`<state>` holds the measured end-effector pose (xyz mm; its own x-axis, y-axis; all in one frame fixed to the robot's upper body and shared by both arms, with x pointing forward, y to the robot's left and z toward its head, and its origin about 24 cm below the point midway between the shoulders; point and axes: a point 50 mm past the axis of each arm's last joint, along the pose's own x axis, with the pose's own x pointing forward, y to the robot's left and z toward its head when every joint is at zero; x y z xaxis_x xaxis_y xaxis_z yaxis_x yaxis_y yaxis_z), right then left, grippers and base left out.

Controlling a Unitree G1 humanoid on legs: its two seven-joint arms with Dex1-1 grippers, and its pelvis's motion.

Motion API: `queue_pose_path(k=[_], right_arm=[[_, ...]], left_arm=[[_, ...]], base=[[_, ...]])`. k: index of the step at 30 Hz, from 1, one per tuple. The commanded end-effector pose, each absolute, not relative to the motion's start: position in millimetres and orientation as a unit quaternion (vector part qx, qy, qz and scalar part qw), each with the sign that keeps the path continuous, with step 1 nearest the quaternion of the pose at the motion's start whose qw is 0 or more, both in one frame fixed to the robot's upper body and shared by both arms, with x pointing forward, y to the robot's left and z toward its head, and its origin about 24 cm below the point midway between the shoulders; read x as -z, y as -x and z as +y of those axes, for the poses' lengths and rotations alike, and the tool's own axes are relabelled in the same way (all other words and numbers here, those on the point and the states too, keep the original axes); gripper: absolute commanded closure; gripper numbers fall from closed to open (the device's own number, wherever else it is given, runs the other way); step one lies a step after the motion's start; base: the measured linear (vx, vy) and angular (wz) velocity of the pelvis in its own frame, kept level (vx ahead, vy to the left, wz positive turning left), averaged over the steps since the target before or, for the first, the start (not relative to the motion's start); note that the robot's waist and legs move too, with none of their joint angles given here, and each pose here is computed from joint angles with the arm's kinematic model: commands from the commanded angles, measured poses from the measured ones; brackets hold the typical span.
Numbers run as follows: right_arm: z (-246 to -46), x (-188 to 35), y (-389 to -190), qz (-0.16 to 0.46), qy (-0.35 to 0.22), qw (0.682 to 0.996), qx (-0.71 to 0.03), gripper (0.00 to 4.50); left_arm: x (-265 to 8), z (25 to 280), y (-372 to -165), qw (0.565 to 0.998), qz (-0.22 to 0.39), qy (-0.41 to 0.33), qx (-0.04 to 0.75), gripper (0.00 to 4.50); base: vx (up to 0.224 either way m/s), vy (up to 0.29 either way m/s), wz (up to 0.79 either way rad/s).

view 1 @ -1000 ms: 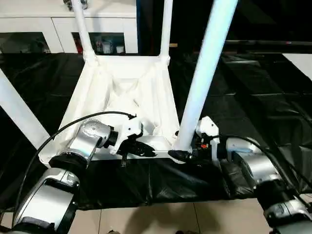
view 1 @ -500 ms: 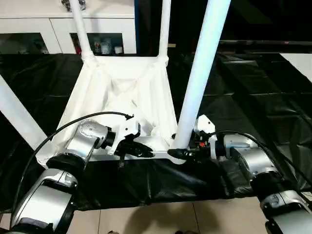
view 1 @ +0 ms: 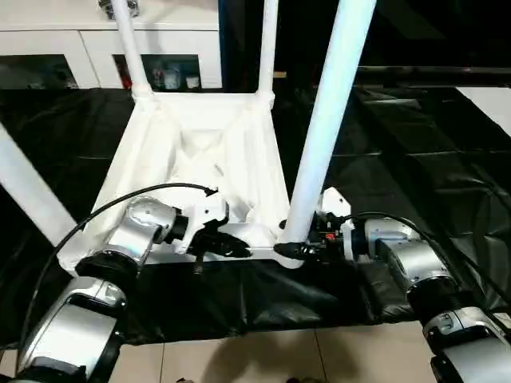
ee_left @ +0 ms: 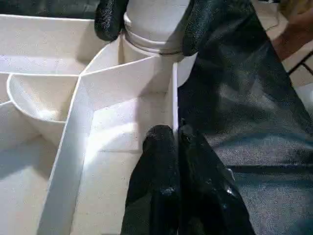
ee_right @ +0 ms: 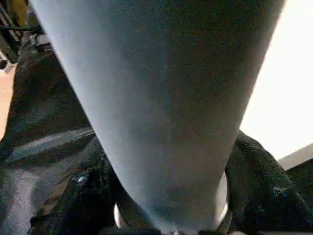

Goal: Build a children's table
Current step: Rotate leg to tighten

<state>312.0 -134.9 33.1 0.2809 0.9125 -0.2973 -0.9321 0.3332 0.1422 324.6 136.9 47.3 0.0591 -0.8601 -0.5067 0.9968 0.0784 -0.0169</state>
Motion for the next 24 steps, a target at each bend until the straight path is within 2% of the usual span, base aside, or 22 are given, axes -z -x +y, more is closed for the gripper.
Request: queue_pose_path(k=[1, 2, 3, 4, 6, 11, 12, 13, 15, 17, 19, 21, 22, 24], right_arm=[[-124.1, -25, -311.4, 0.162, 0.008, 0.826, -0.54, 1.92], [-123.4, -22, -313.4, 0.16, 0.0, 0.846, -0.509, 1.92], [-123.4, -22, -313.4, 0.16, 0.0, 0.846, -0.509, 1.92], [-121.3, -17, -318.0, 0.158, -0.015, 0.881, -0.446, 1.93], [-112.7, -11, -324.5, 0.16, -0.04, 0.915, -0.367, 1.93], [-89.6, -15, -336.7, 0.15, -0.021, 0.944, -0.293, 1.93], [-88.5, -15, -337.3, 0.148, -0.017, 0.945, -0.291, 1.93], [-84.4, -19, -339.0, 0.136, -0.001, 0.947, -0.292, 1.58], [-84.9, -22, -340.5, 0.127, 0.004, 0.95, -0.286, 1.23], [-94.9, -27, -343.3, 0.11, 0.02, 0.953, -0.283, 1.16], [-103.9, -30, -344.1, 0.106, 0.032, 0.95, -0.294, 0.78], [-111.1, -32, -343.8, 0.103, 0.03, 0.941, -0.32, 0.74], [-116.6, -35, -341.4, 0.102, 0.029, 0.928, -0.357, 0.67], [-118.9, -35, -338.8, 0.107, 0.029, 0.916, -0.385, 0.67]], left_arm=[[-46, 116, -328, 0.748, 0.182, -0.137, 0.623, 4.5], [-48, 108, -330, 0.757, 0.175, -0.131, 0.616, 4.5], [-48, 108, -330, 0.757, 0.175, -0.131, 0.616, 4.5], [-51, 92, -333, 0.775, 0.165, -0.124, 0.597, 4.5], [-53, 68, -335, 0.789, 0.153, -0.118, 0.584, 4.5], [-48, 44, -332, 0.786, 0.154, -0.14, 0.582, 4.5], [-47, 44, -332, 0.785, 0.155, -0.142, 0.583, 4.5], [-47, 43, -331, 0.783, 0.155, -0.149, 0.583, 4.5], [-47, 45, -332, 0.785, 0.156, -0.151, 0.581, 4.5], [-48, 55, -334, 0.787, 0.153, -0.166, 0.574, 4.5], [-51, 62, -335, 0.785, 0.137, -0.178, 0.577, 4.5], [-53, 67, -336, 0.788, 0.126, -0.182, 0.575, 4.5], [-54, 76, -334, 0.772, 0.122, -0.185, 0.595, 4.5], [-53, 83, -334, 0.766, 0.128, -0.187, 0.601, 4.5]], base=[[0.0, 0.0, 0.0], [0.0, 0.0, 0.0], [0.0, 0.0, 0.0], [0.0, 0.0, 0.0], [0.0, 0.0, 0.0], [0.0, 0.0, 0.0], [0.0, 0.0, 0.0], [0.0, 0.0, 0.0], [0.0, 0.0, 0.0], [0.0, 0.0, 0.0], [0.0, 0.0, 0.0], [0.0, 0.0, 0.0], [0.0, 0.0, 0.0], [0.0, 0.0, 0.0]])
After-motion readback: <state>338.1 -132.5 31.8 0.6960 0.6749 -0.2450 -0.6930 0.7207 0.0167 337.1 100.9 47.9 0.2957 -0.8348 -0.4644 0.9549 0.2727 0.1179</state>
